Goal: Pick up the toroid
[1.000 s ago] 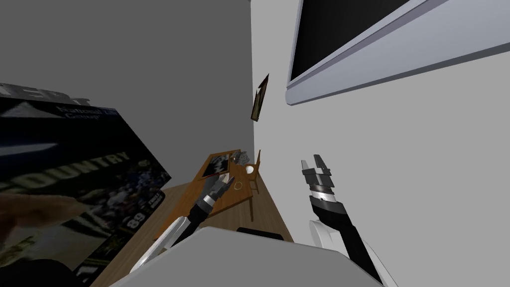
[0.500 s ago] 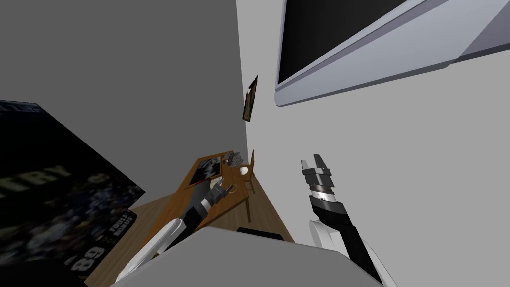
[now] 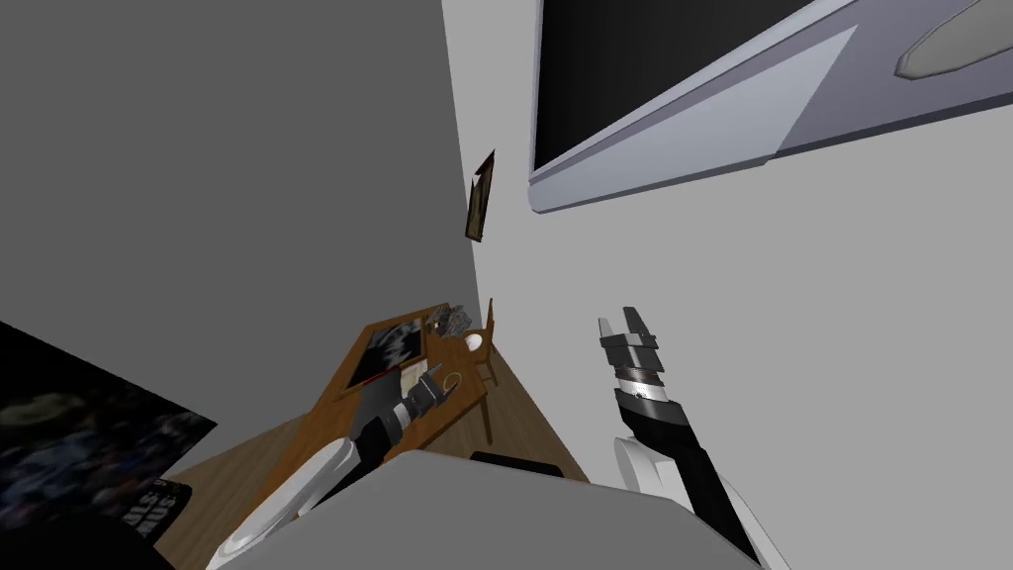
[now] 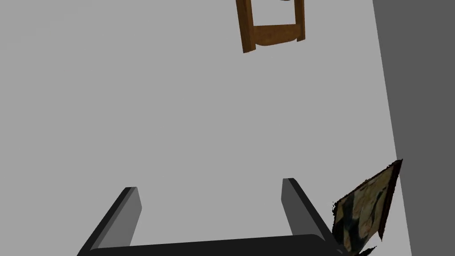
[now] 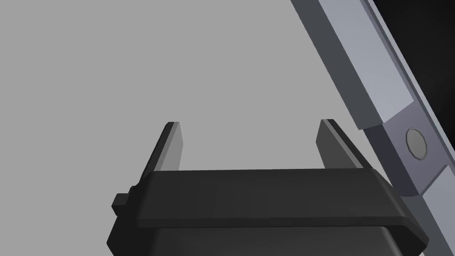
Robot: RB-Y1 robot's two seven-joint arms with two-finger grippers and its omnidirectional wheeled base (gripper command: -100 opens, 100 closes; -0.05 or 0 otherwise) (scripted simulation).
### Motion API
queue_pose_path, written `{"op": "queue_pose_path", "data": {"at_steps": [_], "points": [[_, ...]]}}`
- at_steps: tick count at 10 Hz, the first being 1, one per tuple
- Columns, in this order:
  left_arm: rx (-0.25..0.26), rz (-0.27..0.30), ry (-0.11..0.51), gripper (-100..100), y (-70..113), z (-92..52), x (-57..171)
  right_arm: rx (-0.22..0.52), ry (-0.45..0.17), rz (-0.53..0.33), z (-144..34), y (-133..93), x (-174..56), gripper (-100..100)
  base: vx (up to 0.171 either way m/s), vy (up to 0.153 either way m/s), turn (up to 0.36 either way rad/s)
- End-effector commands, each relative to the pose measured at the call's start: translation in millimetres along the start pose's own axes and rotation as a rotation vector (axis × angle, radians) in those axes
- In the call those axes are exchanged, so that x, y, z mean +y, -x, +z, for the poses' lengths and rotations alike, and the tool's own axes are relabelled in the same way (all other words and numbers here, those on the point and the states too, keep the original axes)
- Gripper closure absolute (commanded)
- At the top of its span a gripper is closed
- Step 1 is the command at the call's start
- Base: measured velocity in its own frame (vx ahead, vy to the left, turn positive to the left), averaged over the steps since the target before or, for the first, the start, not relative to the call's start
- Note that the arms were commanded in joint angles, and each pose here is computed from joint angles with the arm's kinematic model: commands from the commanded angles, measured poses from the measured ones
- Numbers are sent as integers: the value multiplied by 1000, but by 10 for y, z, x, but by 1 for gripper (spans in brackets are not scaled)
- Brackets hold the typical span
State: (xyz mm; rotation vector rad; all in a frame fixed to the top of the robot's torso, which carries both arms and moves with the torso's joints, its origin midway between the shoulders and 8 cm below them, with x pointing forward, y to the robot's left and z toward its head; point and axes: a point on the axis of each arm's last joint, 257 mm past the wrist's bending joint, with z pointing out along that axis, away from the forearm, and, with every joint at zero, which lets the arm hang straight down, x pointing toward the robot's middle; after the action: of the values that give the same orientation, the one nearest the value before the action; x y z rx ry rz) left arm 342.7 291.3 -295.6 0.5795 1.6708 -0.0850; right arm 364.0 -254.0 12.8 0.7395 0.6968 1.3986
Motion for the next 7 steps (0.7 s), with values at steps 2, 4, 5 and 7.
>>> {"op": "queue_pose_path", "data": {"at_steps": [2,4,5,7], "points": [[80,141,-42,-100,-296,-111,-15,0,0,0,0,-1,0,0,-17,35,-260],[144,249,-82,-100,-538,-219,-10,0,0,0,1,-1,0,0,-17,31,-290],[187,319,-116,-100,-706,-319,9,0,0,0,0,0,0,0,-13,36,-366],[254,429,-165,-100,-978,-473,25,0,0,0,0,0,0,0,-19,35,-239]]}}
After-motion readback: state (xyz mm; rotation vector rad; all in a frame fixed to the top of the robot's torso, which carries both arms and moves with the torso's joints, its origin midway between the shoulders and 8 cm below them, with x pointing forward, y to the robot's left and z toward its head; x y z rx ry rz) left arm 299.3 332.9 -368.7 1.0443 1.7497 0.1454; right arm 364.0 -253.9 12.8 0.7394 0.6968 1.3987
